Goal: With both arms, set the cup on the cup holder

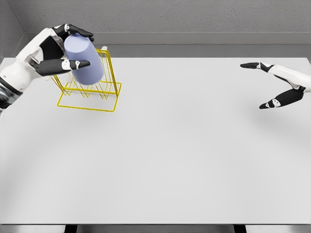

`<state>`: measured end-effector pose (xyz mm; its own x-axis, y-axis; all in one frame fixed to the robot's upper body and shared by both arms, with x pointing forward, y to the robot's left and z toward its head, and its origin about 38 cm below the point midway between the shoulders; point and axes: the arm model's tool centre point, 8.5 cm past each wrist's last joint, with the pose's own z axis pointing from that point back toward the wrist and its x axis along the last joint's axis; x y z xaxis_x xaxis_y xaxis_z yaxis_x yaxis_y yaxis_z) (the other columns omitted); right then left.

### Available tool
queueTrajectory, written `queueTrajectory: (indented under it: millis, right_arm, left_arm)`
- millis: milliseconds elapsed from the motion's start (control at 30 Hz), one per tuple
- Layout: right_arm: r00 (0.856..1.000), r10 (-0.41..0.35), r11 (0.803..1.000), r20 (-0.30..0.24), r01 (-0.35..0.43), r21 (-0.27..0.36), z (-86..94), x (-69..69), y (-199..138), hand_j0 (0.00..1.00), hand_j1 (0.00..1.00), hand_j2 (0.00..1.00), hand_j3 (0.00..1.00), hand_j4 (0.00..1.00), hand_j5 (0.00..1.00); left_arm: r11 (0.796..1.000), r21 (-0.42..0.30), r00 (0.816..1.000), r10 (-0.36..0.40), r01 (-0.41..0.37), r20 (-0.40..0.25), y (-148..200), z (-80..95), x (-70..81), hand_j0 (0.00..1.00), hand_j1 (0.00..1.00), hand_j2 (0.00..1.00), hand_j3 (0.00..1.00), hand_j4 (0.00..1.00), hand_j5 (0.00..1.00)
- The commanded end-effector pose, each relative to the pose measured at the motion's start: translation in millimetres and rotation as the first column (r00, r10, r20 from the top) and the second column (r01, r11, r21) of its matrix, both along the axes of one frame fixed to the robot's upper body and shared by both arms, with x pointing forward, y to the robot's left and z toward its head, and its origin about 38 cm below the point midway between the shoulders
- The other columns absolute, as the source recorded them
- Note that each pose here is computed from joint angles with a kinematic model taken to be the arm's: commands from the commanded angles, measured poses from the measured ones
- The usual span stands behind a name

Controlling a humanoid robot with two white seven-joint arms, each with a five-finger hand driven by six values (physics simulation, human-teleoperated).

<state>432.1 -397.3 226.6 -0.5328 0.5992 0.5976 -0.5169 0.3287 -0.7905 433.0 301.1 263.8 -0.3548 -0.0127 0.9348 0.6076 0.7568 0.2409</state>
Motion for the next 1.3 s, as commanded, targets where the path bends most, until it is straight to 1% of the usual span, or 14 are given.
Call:
queueTrajectory:
  millis: [0, 267, 433, 533, 900, 933, 1000, 1033, 1067, 1100, 1133, 1167, 1233, 1267]
  right_arm:
    - [1.000, -0.004, 1.000, 0.000, 0.004, 0.007, 1.0, 0.2, -1, 1.00, 1.00, 1.00, 1.00, 1.00, 1.00]
    - [1.000, -0.002, 1.000, -0.001, 0.002, 0.007, 0.7, 0.0, 0, 1.00, 1.00, 1.00, 1.00, 1.00, 1.00]
    - [1.000, -0.002, 1.000, 0.000, 0.002, 0.007, 1.2, 0.1, 0, 1.00, 1.00, 1.00, 1.00, 1.00, 1.00]
    - [1.000, -0.002, 1.000, 0.000, 0.002, 0.007, 1.2, 0.1, 0, 1.00, 1.00, 1.00, 1.00, 1.00, 1.00]
    - [1.000, -0.002, 1.000, 0.000, 0.002, 0.007, 1.2, 0.1, 0, 1.00, 1.00, 1.00, 1.00, 1.00, 1.00]
    - [1.000, -0.002, 1.000, 0.000, 0.002, 0.007, 1.2, 0.1, 0, 1.00, 1.00, 1.00, 1.00, 1.00, 1.00]
    - [1.000, -0.002, 1.000, 0.000, 0.002, 0.006, 1.1, 0.1, 0, 1.00, 1.00, 1.00, 1.00, 1.00, 1.00]
    - [1.000, -0.002, 1.000, 0.000, 0.002, 0.007, 1.2, 0.1, 0, 1.00, 1.00, 1.00, 1.00, 1.00, 1.00]
    - [1.000, -0.002, 1.000, 0.000, 0.002, 0.007, 1.2, 0.1, 0, 1.00, 1.00, 1.00, 1.00, 1.00, 1.00]
    - [1.000, -0.002, 1.000, -0.001, 0.002, 0.007, 0.7, 0.0, 0, 1.00, 1.00, 1.00, 1.00, 1.00, 1.00]
    - [1.000, 0.000, 1.000, -0.001, 0.000, 0.006, 0.8, -0.1, 0, 1.00, 1.00, 1.00, 1.00, 1.00, 1.00]
    - [1.000, 0.000, 1.000, -0.001, 0.000, 0.007, 0.9, -0.1, 0, 1.00, 1.00, 1.00, 1.00, 1.00, 1.00]
    - [1.000, 0.004, 1.000, 0.001, -0.004, 0.008, 1.4, -0.4, 2, 1.00, 1.00, 1.00, 1.00, 1.00, 1.00]
    - [1.000, 0.004, 1.000, 0.001, -0.004, 0.006, 1.3, -0.4, 2, 1.00, 1.00, 1.00, 1.00, 1.00, 1.00]
  left_arm:
    - [1.000, -0.006, 1.000, 0.006, -0.006, -0.018, 3, -3.4, 1.7, 0.54, 0.54, 0.54, 0.54, 0.54, 0.54]
    - [1.000, -0.006, 1.000, 0.009, -0.009, -0.023, 3, -3.3, 3.6, 0.54, 0.54, 0.54, 0.54, 0.54, 0.54]
    - [1.000, -0.005, 0.998, 0.020, -0.021, -0.051, 7, -13.3, 4.4, 0.54, 0.54, 0.54, 0.54, 0.54, 0.54]
    - [1.000, -0.005, 0.998, 0.021, -0.021, -0.054, 7, -15.1, 3.7, 0.54, 0.54, 0.54, 0.54, 0.54, 0.54]
    - [1.000, -0.008, 0.999, 0.020, -0.020, -0.044, 7, -10.4, 4.4, 0.54, 0.54, 0.54, 0.54, 0.54, 0.54]
    - [1.000, -0.008, 0.999, 0.019, -0.019, -0.040, 7, -9.7, 4.2, 0.62, 0.62, 0.62, 0.62, 0.62, 0.62]
    - [1.000, -0.008, 0.999, 0.019, -0.019, -0.040, 7, -9.7, 4.2, 0.66, 0.66, 0.66, 0.66, 0.66, 0.66]
    - [1.000, -0.008, 0.999, 0.018, -0.018, -0.041, 6, -10.6, 3.9, 0.82, 0.82, 0.82, 0.82, 0.82, 0.82]
    - [1.000, -0.008, 0.999, 0.016, -0.017, -0.040, 6, -11.3, 3.6, 0.84, 0.84, 0.84, 0.84, 0.84, 0.84]
    - [1.000, -0.006, 0.999, 0.016, -0.017, -0.040, 6, -11.6, 3.3, 0.89, 0.89, 0.89, 0.89, 0.89, 0.89]
    - [1.000, -0.006, 0.999, 0.016, -0.017, -0.039, 6, -11.5, 3.2, 0.90, 0.90, 0.90, 0.90, 0.90, 0.90]
    - [1.000, -0.006, 0.999, 0.016, -0.017, -0.039, 6, -11.5, 3.2, 0.93, 0.93, 0.93, 0.93, 0.93, 0.93]
    - [1.000, -0.006, 0.999, 0.015, -0.015, -0.035, 5, -11.1, 2.6, 0.93, 0.93, 0.93, 0.93, 0.93, 0.93]
    - [1.000, -0.006, 0.999, 0.015, -0.015, -0.035, 5, -11.1, 2.6, 0.96, 0.96, 0.96, 0.96, 0.96, 0.96]
